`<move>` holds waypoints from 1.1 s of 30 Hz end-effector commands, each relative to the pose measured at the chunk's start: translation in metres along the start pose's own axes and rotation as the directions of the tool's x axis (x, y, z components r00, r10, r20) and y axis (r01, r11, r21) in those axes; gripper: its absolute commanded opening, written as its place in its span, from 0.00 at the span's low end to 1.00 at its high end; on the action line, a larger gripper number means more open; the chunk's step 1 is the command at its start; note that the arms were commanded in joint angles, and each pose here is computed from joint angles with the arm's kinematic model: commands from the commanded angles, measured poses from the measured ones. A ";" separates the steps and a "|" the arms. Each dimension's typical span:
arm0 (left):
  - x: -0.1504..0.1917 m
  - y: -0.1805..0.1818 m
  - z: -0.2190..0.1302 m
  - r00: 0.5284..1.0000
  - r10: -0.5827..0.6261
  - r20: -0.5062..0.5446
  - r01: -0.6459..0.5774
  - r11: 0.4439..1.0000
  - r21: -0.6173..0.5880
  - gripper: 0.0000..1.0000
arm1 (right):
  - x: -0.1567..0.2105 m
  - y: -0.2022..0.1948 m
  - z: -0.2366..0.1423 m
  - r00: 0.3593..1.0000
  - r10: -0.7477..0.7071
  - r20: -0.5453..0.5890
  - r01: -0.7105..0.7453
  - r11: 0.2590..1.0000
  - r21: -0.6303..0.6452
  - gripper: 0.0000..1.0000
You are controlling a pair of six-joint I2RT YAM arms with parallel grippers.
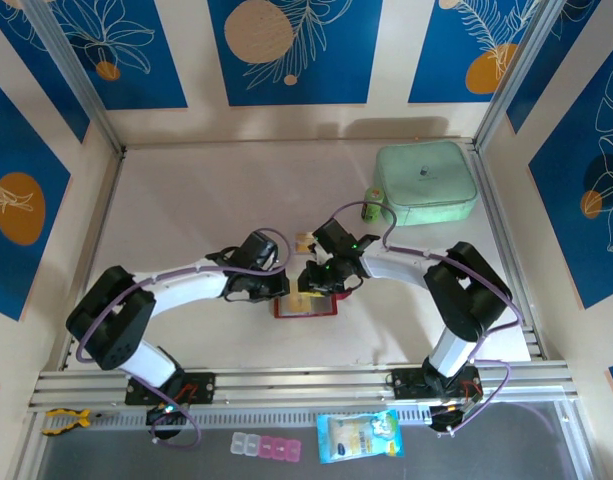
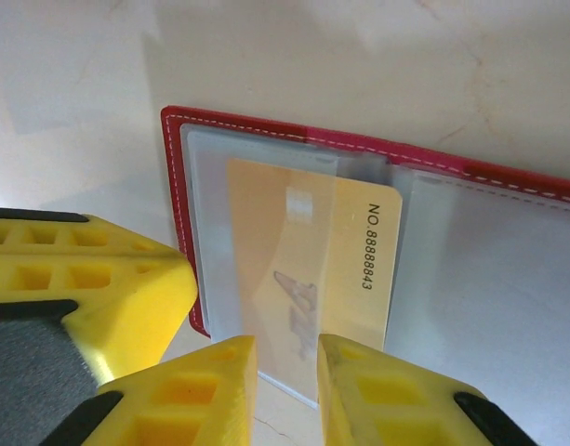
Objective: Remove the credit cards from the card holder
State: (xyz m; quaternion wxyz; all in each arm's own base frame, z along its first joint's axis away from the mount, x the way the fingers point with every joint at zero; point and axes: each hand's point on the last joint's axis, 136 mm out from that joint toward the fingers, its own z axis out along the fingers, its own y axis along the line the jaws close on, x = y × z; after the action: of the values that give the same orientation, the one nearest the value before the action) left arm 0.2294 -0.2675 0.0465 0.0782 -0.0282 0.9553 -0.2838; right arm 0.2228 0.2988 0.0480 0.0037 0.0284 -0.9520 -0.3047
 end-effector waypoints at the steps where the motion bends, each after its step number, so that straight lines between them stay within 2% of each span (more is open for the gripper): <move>1: 0.001 -0.009 0.005 0.999 0.022 -0.024 -0.021 0.999 0.026 0.07 | 0.000 0.001 -0.007 1.000 -0.004 0.001 0.004 1.000 -0.004 0.25; 14: 0.012 0.005 0.018 0.998 0.007 -0.064 -0.008 1.000 -0.014 0.05 | 0.001 -0.013 0.007 0.999 0.020 -0.033 -0.019 1.000 0.017 0.31; 26: 0.016 0.013 0.019 0.997 0.002 -0.073 -0.005 0.999 -0.045 0.05 | 0.005 -0.014 0.015 0.998 0.027 -0.058 -0.028 1.000 -0.008 0.31; 33: 0.017 0.016 0.020 0.997 0.000 -0.075 -0.004 0.999 -0.052 0.05 | 0.005 -0.016 0.009 0.999 0.027 -0.036 -0.027 1.000 0.006 0.32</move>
State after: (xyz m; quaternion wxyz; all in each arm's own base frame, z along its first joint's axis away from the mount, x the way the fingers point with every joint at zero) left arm 0.2256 -0.2721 0.0311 0.0588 -0.0246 0.9581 -0.2791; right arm 0.2234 0.2964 0.0315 0.0200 0.0210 -0.9525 -0.3032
